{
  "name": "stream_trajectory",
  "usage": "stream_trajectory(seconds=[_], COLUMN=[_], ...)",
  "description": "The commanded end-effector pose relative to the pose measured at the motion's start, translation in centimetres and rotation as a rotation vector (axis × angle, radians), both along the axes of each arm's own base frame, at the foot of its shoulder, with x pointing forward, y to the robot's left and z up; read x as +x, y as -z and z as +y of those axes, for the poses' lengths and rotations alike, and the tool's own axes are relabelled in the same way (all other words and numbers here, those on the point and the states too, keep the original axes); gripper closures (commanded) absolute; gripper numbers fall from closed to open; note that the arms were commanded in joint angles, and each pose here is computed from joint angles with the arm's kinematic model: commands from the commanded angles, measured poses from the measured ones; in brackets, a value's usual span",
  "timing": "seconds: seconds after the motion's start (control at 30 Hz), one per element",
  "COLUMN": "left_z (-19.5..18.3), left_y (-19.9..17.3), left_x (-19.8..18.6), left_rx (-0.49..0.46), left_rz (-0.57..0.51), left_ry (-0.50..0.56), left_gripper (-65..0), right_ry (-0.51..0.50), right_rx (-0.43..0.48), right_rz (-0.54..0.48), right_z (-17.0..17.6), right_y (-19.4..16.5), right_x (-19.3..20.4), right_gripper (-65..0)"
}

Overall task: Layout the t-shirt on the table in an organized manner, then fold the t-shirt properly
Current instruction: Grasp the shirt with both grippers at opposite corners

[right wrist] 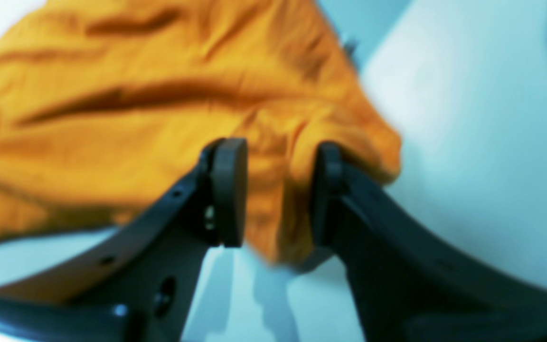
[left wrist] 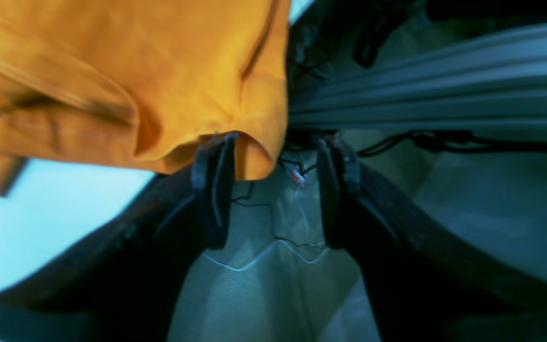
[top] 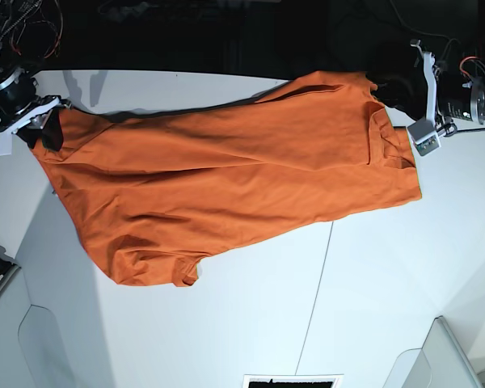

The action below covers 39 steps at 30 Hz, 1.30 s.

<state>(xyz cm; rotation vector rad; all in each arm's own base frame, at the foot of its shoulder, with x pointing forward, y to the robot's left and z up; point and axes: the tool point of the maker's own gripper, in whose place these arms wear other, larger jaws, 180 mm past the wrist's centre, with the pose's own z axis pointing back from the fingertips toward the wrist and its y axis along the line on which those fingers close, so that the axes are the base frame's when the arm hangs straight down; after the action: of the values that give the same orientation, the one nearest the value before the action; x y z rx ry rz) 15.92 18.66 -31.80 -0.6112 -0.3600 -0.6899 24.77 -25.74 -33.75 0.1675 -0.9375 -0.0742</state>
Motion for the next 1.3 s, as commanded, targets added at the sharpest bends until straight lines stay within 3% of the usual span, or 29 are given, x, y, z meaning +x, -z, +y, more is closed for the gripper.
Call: stream_trajectory(seconds=[0.0, 0.27, 0.4, 0.47, 0.57, 0.6, 0.83, 1.0, 1.1, 1.27], left_z=[0.3, 1.8, 3.1, 4.8, 7.6, 8.3, 10.8, 9.6, 8.8, 8.3], left_y=[-1.6, -5.5, -5.7, -4.9, -2.9, -2.2, 2.2, 6.9, 9.3, 9.5], left_x=[1.5, 7.9, 10.5, 11.9, 13.3, 13.8, 17.0, 16.7, 16.2, 19.5], left_rx=[-0.011, -0.01, -0.005, 0.009, 0.012, 0.004, -0.067, -0.022, 0.036, 0.125], left_rz=[-0.062, -0.346, -0.448, -0.474, -0.451, -0.438, -0.363, -0.221, -0.153, -0.224], left_ry=[-0.005, -0.121, -0.201, -0.273, -0.398, -0.441, -0.659, -0.627, -0.571, -0.529], left_gripper=[-30.5, -30.5, -30.5, -30.5, -30.3, -29.9, -23.4, -22.3, -22.3, -22.3], right_ry=[-0.001, -0.005, -0.007, -0.015, -0.054, -0.07, -0.234, -0.342, -0.345, -0.298], right_rx=[-0.011, 0.001, 0.024, 0.05, 0.079, 0.086, -0.01, -0.123, -0.159, -0.187], right_rz=[-0.079, -0.237, -0.254, -0.25, -0.206, -0.197, -0.103, 0.008, 0.058, 0.106], right_z=[-0.5, -0.2, 0.1, 0.7, 2.3, 3.0, 8.0, 10.4, 10.2, 8.1], right_y=[-2.1, -6.4, -6.1, -5.2, -3.5, -3.1, -0.5, 2.5, 4.0, 5.1], right_x=[1.3, 6.4, 8.8, 10.2, 12.5, 13.4, 17.9, 18.3, 17.9, 17.4], right_gripper=[-21.5, -21.5, -21.4, -17.9, -2.4, 0.0, 0.0, 0.0, 0.0, 0.0])
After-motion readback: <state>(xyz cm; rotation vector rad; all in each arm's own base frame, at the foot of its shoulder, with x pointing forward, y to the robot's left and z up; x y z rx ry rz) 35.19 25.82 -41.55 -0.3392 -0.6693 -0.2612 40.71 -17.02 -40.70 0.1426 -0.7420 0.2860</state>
